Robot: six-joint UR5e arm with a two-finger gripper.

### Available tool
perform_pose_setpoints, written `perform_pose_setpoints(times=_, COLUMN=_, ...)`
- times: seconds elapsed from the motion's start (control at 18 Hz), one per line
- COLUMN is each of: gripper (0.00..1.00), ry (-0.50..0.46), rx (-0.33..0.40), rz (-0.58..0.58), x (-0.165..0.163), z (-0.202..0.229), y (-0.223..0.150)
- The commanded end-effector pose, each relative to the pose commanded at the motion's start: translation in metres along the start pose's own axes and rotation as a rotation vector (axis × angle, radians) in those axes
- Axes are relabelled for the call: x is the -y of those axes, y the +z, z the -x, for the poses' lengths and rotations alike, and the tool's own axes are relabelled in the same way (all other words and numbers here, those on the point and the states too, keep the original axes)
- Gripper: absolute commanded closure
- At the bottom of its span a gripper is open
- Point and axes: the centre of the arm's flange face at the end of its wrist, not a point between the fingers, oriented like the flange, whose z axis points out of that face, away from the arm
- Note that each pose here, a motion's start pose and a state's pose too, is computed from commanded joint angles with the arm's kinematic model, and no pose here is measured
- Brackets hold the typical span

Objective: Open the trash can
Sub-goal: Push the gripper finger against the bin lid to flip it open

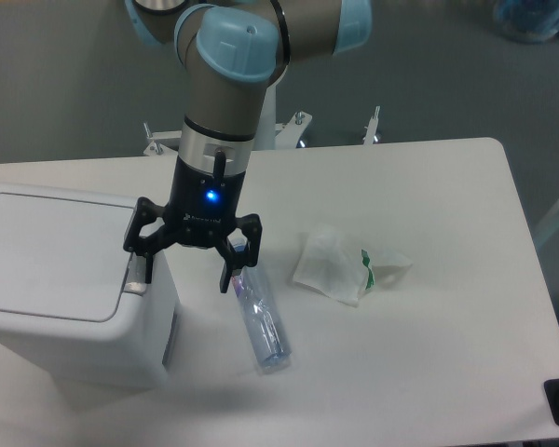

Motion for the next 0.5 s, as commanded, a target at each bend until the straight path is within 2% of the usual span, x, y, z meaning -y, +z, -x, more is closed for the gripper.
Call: perform_pose_setpoints(times=0.5, gripper=0.0, ry=0.002, rx=0.001, rz=0.003, x=-0.0007, z=0.0004, y=0.0007)
